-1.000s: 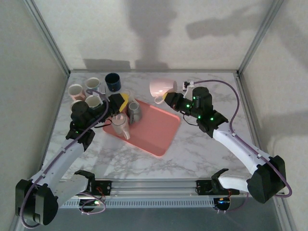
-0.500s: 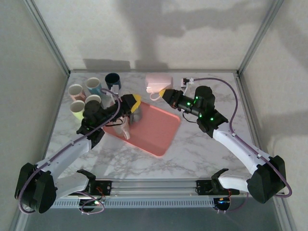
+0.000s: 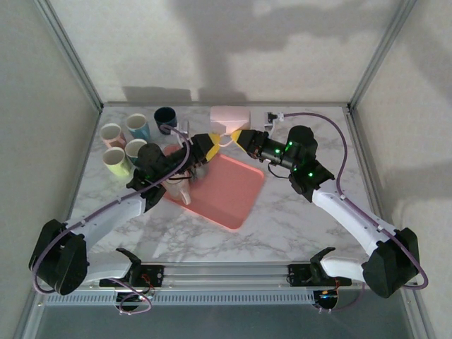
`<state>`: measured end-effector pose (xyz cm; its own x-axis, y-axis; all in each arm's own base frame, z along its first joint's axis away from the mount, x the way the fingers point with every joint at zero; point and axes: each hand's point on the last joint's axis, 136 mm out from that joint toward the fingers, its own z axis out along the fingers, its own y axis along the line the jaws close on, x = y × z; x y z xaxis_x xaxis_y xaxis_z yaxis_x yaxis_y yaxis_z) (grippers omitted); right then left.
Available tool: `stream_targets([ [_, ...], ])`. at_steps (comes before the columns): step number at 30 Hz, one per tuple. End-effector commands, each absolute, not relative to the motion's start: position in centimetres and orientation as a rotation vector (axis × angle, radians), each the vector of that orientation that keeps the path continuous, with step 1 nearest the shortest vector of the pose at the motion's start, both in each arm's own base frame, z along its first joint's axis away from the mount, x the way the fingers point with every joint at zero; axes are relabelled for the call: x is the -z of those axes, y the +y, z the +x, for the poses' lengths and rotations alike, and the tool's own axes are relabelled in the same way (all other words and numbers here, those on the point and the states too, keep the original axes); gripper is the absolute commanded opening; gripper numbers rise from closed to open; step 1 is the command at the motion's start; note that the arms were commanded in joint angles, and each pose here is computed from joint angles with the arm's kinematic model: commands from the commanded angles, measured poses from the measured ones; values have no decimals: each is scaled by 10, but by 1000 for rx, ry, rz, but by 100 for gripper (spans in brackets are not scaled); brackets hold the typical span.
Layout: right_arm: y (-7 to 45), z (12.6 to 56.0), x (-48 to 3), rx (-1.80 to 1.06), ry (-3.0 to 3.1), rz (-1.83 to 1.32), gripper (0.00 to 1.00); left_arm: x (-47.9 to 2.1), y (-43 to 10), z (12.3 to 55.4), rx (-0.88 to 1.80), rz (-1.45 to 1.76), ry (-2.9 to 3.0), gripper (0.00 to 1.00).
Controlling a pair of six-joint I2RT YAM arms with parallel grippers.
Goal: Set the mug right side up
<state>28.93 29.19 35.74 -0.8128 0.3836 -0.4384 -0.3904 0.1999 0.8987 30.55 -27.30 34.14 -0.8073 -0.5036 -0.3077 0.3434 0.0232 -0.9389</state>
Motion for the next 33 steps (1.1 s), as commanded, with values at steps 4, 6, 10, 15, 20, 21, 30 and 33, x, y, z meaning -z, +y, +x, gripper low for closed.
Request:
stream_targets([
  [4, 291, 280, -403, -1737, 1713, -120, 0, -375, -282, 305, 1889, -107, 1597, 48],
  [6, 291, 280, -404, -1742, 1710, -121, 0, -374, -283, 307, 1901, -111, 1592, 45],
  [10, 290, 278, -406, -1751, 1707, -124, 0, -374, -287, 308, 1911, -111, 1594, 40],
  [15, 290, 276, -405, -1758, 1712, -122, 0, -377, -288, 308, 1913, -104, 1585, 36],
  [20, 290, 277, -401, -1755, 1722, -112, 0, -378, -290, 307, 1917, -98, 1585, 30],
  [21, 290, 277, -401, -1754, 1724, -109, 0, -378, -290, 307, 1916, -96, 1585, 26],
  [30, 289, 280, -396, -1732, 1747, -83, 1, -380, -293, 302, 1916, -54, 1571, 0],
  [33, 287, 282, -393, -1719, 1755, -65, 17, -385, -291, 300, 1913, -36, 1546, 0],
])
